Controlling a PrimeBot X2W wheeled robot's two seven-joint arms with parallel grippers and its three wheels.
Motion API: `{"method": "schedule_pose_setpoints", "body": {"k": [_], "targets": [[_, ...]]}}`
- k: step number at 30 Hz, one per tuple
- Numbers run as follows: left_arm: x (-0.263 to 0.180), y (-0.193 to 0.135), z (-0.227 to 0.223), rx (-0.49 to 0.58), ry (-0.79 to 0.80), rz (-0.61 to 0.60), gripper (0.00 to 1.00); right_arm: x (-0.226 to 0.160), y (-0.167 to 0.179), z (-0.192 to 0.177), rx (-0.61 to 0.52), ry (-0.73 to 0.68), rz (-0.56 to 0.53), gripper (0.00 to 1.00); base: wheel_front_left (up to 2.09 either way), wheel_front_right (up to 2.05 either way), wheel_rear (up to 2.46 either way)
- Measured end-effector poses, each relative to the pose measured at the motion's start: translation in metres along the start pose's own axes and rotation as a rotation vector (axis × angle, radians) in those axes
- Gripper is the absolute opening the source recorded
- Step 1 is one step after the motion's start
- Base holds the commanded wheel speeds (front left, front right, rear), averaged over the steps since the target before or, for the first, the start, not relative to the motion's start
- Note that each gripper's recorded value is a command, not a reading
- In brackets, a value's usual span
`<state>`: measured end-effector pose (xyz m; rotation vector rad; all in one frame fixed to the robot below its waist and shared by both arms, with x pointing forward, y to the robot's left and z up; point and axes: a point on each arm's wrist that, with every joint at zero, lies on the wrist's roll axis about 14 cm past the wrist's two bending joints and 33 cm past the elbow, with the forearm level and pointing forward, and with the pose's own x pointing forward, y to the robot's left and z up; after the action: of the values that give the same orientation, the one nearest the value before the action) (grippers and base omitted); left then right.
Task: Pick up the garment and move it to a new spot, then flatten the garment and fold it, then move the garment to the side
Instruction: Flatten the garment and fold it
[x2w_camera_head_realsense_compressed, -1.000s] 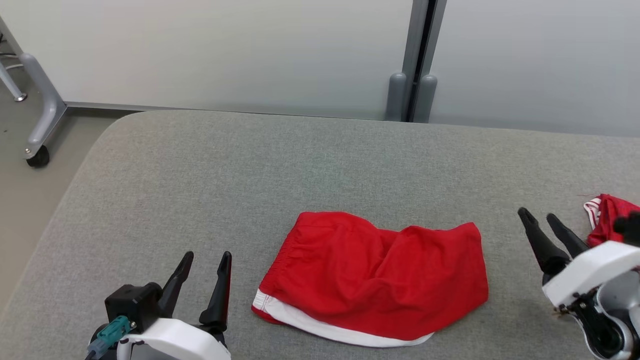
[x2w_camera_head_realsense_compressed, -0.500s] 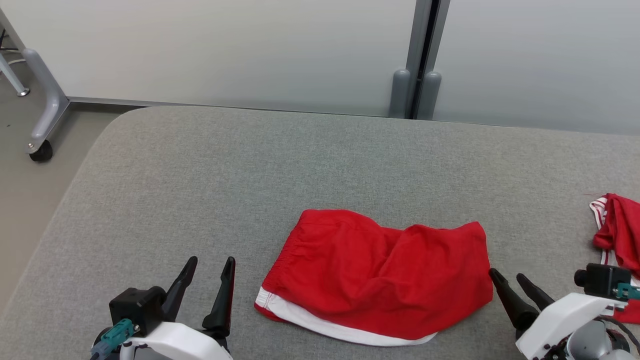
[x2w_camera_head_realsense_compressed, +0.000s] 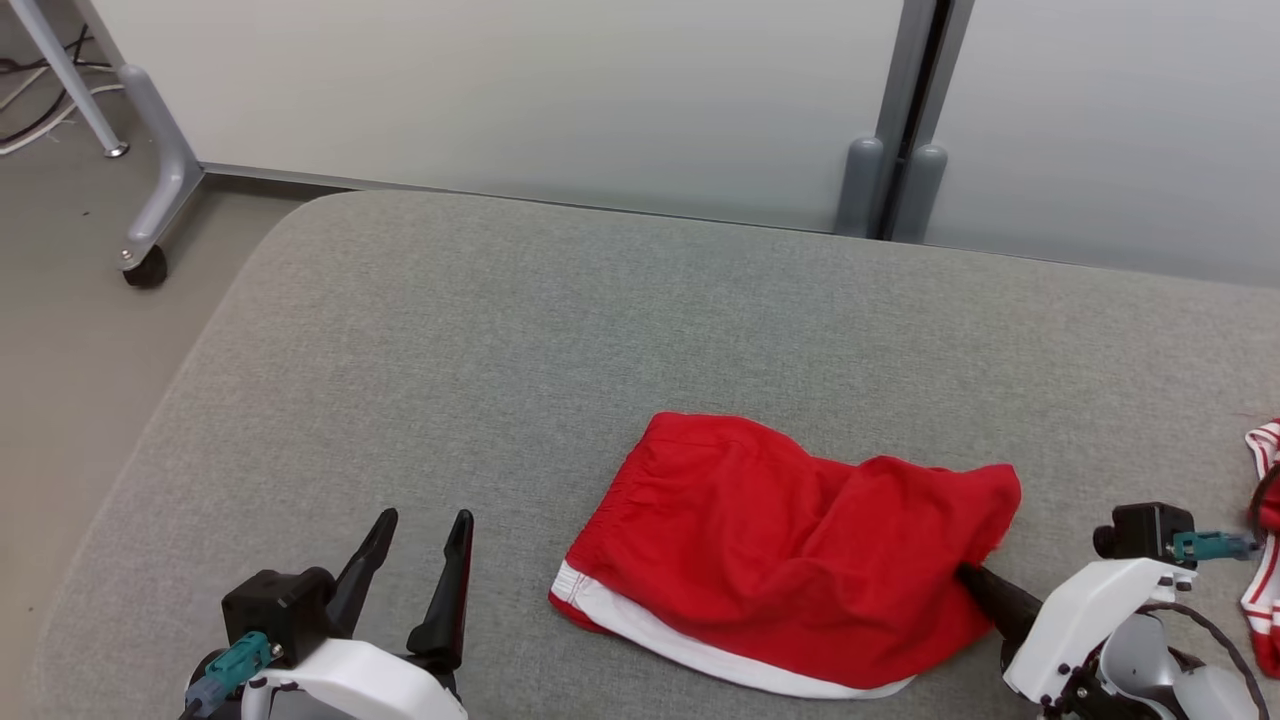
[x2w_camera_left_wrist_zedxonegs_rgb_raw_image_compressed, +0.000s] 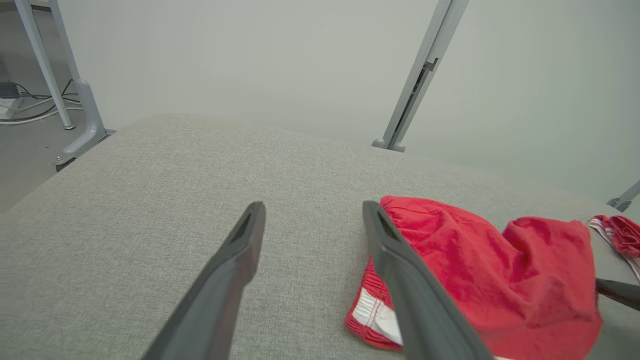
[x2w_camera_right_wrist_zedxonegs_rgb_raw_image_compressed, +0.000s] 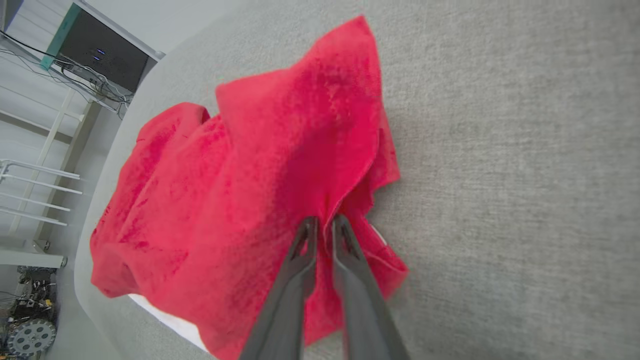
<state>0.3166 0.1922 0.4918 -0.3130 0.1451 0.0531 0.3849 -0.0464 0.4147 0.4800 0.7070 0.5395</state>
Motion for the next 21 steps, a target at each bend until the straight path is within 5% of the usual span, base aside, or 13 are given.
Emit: {"method": "schedule_pose_setpoints", "body": {"k": [11,21], "targets": [[-0.010,0.005,0.002,-0.010,-0.012,0.018,1.00,-0.015,0.057,0.052,-0.060,-0.144,0.177,0.00,0.00,0.00,0.00],[-0.007,0.005,-0.001,-0.023,0.005,0.032,1.00,0.030,0.121,0.057,-0.126,-0.037,0.324,0.00,0.00,0.00,0.00]]}}
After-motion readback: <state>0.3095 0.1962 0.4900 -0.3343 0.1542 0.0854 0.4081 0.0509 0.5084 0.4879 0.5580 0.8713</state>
